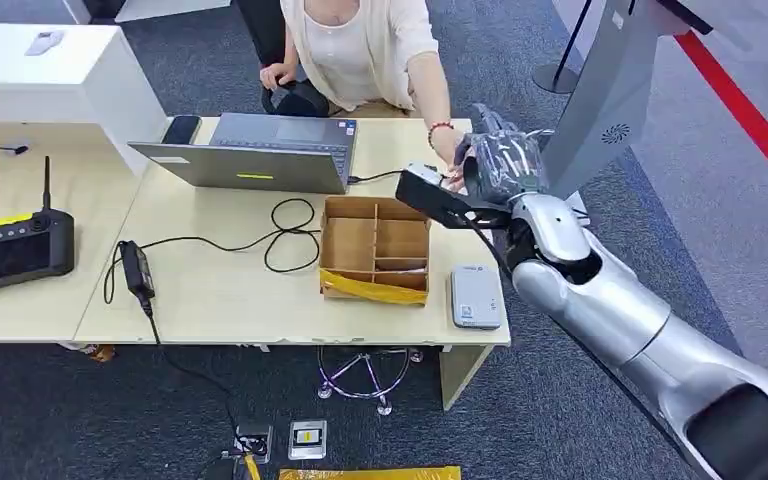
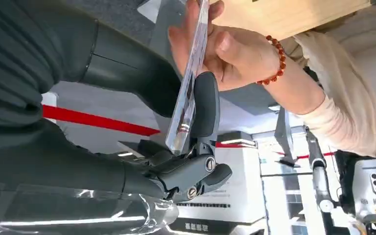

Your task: Pass the card to the sensor for recognition and then transmit it.

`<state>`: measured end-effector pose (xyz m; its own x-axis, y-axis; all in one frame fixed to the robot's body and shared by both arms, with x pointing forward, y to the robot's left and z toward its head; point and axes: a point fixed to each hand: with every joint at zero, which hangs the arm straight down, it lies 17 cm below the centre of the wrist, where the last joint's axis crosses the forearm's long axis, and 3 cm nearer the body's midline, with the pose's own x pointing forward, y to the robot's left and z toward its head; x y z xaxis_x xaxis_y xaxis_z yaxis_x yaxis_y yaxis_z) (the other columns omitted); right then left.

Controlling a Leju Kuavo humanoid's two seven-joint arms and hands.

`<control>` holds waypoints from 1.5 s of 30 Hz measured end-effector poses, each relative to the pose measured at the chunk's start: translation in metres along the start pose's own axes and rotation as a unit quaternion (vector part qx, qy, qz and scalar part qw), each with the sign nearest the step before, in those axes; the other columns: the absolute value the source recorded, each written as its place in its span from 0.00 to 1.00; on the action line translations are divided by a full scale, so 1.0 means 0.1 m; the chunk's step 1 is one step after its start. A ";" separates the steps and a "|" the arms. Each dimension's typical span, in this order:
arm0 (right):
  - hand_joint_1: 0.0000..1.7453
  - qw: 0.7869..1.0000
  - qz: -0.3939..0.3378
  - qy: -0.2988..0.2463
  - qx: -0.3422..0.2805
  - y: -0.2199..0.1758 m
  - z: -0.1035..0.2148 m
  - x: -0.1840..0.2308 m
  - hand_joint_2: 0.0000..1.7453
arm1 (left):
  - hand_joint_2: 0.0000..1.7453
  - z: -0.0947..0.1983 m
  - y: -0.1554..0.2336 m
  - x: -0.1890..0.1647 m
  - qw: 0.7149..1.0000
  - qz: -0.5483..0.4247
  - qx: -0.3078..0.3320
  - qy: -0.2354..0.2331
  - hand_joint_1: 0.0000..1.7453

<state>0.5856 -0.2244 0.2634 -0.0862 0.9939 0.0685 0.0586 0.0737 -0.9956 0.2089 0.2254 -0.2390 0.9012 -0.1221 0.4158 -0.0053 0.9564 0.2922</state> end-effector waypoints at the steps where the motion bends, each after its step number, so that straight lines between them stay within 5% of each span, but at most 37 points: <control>1: 1.00 1.000 0.002 0.000 0.001 0.01 0.00 0.00 1.00 | 0.00 0.00 -0.01 0.00 1.000 0.000 -0.001 0.000 0.00; 12: 1.00 1.000 0.018 -0.008 0.003 0.04 0.00 0.04 1.00 | 0.00 0.02 -0.03 0.00 1.000 -0.002 -0.001 0.002 0.00; 13: 0.00 1.000 0.020 -0.009 0.003 0.04 -0.01 0.04 0.00 | 0.00 0.02 -0.04 0.00 1.000 -0.002 -0.001 0.002 0.00; 37: 0.00 0.999 0.042 -0.027 -0.011 0.02 -0.07 0.08 0.00 | 0.00 0.03 -0.07 0.02 1.000 -0.002 -0.002 0.000 0.00; 45: 0.00 1.000 0.013 -0.020 -0.020 0.32 0.19 0.08 0.00 | 0.00 0.02 -0.04 -0.02 1.000 0.004 0.003 0.003 0.00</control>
<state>0.5683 -0.2156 0.2304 -0.1234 0.9916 0.0386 0.1002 0.0511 -0.9937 0.2061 0.2216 -0.2388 0.9036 -0.1125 0.4134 -0.0158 0.9555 0.2946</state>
